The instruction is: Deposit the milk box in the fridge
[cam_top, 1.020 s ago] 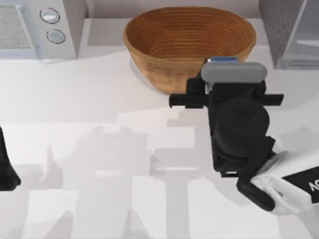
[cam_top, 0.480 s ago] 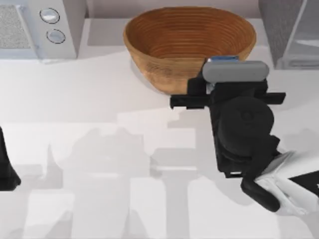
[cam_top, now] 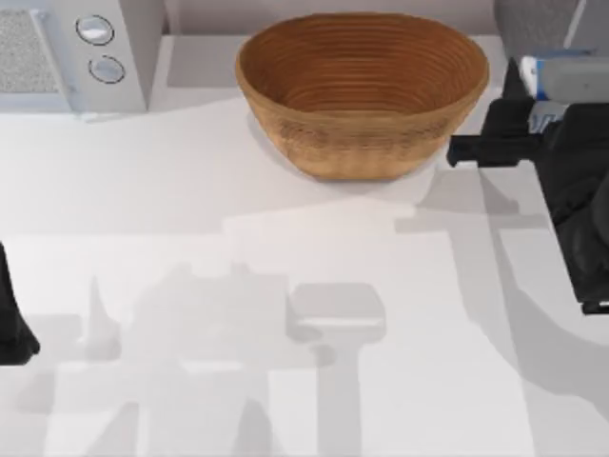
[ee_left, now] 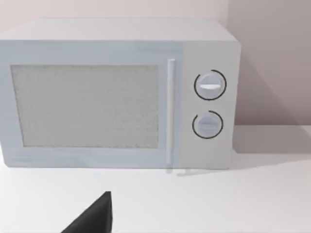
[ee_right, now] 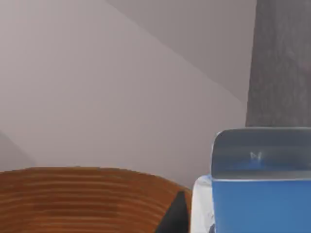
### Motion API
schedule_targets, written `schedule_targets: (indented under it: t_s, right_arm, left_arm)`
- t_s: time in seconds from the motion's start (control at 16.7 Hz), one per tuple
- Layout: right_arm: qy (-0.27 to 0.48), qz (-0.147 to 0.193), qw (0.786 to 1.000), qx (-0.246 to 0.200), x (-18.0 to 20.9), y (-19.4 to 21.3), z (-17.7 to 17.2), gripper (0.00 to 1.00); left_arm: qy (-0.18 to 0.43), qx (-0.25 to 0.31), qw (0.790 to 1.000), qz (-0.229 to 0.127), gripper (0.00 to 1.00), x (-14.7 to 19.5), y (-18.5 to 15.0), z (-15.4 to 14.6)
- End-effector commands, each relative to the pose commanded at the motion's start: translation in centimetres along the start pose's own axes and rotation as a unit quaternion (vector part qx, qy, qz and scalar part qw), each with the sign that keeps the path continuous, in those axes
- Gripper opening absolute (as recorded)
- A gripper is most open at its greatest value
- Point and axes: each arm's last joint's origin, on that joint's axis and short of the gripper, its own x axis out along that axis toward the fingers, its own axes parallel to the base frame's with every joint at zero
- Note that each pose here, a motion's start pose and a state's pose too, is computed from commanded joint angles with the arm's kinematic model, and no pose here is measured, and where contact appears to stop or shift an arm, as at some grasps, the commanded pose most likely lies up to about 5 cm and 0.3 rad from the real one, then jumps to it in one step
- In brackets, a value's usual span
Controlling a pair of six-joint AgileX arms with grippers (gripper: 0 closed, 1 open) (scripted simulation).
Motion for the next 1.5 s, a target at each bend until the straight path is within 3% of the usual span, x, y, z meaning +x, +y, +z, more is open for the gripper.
schedule_targets:
  t_s: [0.12, 0.36, 0.66, 0.84, 1.2, 1.5]
  right_arm:
    - [-0.005, -0.023, 1.000, 0.000, -1.2, -3.1, 1.3, 0.00]
    - [0.020, -0.053, 0.998, -0.008, -3.8, -7.7, 0.7, 0.00]
    - [-0.043, -0.025, 0.999, 0.007, -9.1, -10.8, 2.2, 0.00]
    - [-0.072, -0.028, 0.997, 0.002, -12.1, -12.5, 1.4, 0.00]
    - [0.008, -0.020, 1.000, -0.005, -13.7, -14.0, -5.1, 0.00]
    - [0.014, -0.017, 1.000, -0.004, -13.7, -14.1, -5.6, 0.00]
  left_arm:
    - [0.000, 0.000, 1.000, 0.000, 1.00, 0.0, 0.0, 0.0]
    - [0.000, 0.000, 1.000, 0.000, 1.00, 0.0, 0.0, 0.0]
    - [0.000, 0.000, 1.000, 0.000, 1.00, 0.0, 0.0, 0.0]
    - [0.000, 0.000, 1.000, 0.000, 1.00, 0.0, 0.0, 0.0]
    - [0.000, 0.000, 1.000, 0.000, 1.00, 0.0, 0.0, 0.0]
    - [0.000, 0.000, 1.000, 0.000, 1.00, 0.0, 0.0, 0.0]
